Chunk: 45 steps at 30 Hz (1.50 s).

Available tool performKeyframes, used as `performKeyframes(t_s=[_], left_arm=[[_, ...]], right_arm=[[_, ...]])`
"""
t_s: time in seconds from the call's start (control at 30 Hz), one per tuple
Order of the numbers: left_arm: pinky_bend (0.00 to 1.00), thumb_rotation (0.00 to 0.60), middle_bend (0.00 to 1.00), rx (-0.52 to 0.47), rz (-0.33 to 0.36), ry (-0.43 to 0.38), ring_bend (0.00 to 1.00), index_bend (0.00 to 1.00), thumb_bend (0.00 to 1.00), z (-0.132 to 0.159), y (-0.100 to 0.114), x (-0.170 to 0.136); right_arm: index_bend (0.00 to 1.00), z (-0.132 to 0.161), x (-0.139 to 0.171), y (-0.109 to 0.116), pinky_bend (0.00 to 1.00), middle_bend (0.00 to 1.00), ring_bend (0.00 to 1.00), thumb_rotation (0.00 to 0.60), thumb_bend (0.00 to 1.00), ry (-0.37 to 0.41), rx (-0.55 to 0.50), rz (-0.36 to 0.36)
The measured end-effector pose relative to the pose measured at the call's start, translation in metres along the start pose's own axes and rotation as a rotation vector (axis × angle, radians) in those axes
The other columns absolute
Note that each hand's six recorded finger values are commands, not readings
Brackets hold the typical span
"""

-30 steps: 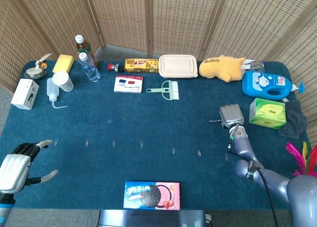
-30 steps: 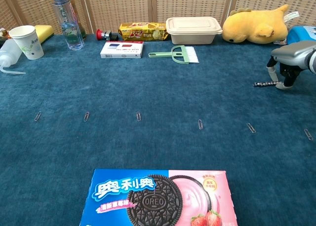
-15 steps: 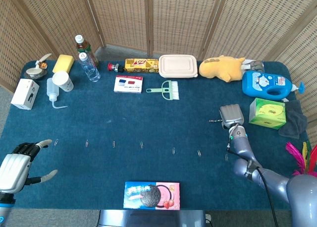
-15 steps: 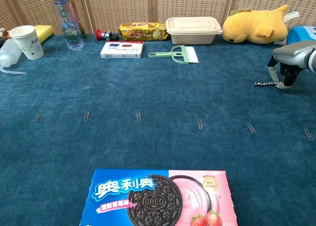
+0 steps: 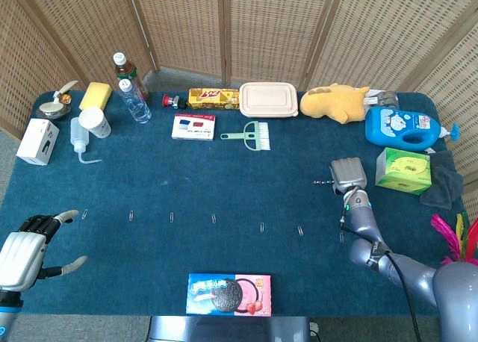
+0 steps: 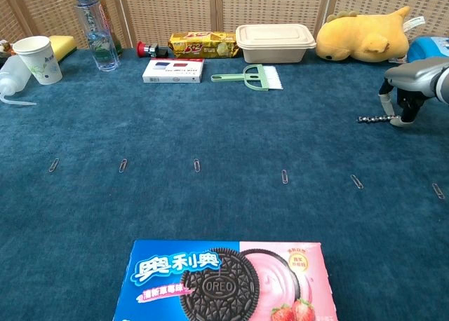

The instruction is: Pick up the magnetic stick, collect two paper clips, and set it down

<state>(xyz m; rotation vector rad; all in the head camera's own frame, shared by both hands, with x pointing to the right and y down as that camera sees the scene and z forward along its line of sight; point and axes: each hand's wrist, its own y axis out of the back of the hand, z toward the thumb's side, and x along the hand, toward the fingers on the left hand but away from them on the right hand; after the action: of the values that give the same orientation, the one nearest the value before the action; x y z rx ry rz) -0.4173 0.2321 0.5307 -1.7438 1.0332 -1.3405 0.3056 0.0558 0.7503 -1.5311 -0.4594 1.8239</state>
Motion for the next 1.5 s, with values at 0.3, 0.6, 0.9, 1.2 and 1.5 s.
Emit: performKeyframes(t_s=[0.3,0.6,0.9,1.2,1.5], left_arm=[[0.24,0.439,0.33,0.0,0.005,-0.003,0.3,0.2,0.2,0.001,0.0,0.001],[0.24,0.438,0.33,-0.004,0.014,-0.003,0.3,0.2,0.2,0.0,0.002,0.002],[0.24,0.438,0.33,-0.011,0.024,-0.009,0.3,0.2,0.2,0.001,0.003,0.002],[0.24,0.437,0.33,-0.017,0.032,-0.014,0.29,0.19,0.2,0.001,0.005,0.001],[0.24,0.439,0.33,-0.018,0.039,-0.027,0.29,0.18,0.2,0.002,0.006,0.002]], right_arm=[[0.68,0.001,0.009,0.02,1.0,0.89,0.96,0.6,0.46,0.021,-0.031,-0.051],[0.69,0.005,0.037,0.047,1.0,0.89,0.96,0.6,0.47,0.08,-0.068,-0.126],[0.69,0.005,0.087,0.078,1.0,0.9,0.96,0.6,0.47,0.171,-0.082,-0.233],[0.69,0.001,0.136,0.091,1.0,0.9,0.96,0.6,0.47,0.236,-0.036,-0.315],[0.69,-0.009,0.173,0.061,1.0,0.89,0.96,0.6,0.47,0.236,0.064,-0.296]])
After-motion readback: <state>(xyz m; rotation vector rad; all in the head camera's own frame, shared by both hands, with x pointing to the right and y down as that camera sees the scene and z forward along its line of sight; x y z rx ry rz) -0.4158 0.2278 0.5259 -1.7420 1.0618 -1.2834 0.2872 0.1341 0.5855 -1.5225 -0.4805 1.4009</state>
